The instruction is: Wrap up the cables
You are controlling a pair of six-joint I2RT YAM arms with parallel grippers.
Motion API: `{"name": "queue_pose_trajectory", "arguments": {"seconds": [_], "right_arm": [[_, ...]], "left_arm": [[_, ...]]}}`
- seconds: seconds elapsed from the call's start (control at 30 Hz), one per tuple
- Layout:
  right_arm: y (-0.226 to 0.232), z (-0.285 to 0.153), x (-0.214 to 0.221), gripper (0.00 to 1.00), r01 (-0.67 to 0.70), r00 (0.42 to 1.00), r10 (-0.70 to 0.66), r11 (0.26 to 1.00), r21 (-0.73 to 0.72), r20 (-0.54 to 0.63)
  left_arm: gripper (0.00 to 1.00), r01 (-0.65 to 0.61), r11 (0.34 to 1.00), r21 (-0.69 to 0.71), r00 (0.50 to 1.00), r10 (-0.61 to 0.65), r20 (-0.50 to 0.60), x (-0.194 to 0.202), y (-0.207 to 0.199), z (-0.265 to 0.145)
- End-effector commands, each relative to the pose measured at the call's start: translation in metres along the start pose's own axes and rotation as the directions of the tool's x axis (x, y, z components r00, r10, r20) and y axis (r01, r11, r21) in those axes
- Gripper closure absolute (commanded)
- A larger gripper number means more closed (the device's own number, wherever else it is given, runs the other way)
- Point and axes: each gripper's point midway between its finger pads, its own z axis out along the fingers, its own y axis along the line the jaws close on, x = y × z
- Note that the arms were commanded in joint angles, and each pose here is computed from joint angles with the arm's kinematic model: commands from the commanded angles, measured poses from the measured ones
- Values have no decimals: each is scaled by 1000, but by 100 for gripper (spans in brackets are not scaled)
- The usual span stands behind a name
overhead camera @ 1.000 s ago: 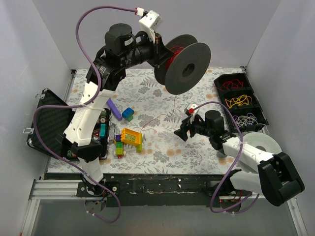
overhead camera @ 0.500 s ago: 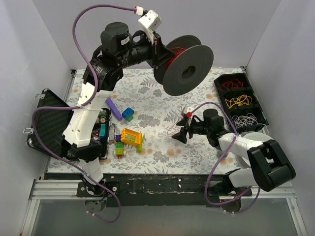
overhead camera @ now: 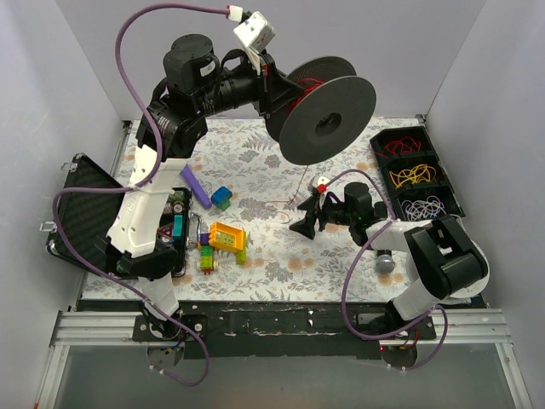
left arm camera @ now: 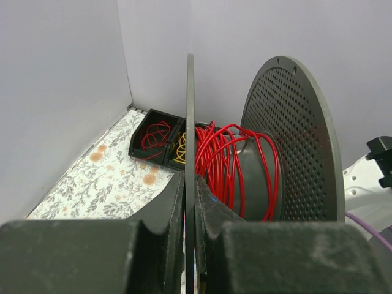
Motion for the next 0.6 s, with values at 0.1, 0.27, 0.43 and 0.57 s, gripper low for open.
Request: {"name": "queue_pose_trajectory", "arguments": {"seconds": [0.1, 0.27, 0.43, 0.57], "right_arm": [[-17, 5, -24, 15, 7, 993, -18, 996, 92, 120], [-15, 10, -30, 15, -12, 986, -1, 997, 77, 168], [-12, 8, -37, 16, -23, 975, 5, 996, 81, 223], [-10, 6, -43, 17, -21, 968, -2, 996, 88, 249]], "left_arm": [[100, -52, 998, 38, 988, 46, 145, -49, -20, -16], [100, -47, 998, 38, 988, 41, 148, -50, -20, -17], [100, -45, 999, 29, 988, 40, 150, -50, -19, -16], [100, -47, 998, 28, 987, 42, 157, -53, -20, -19]]}}
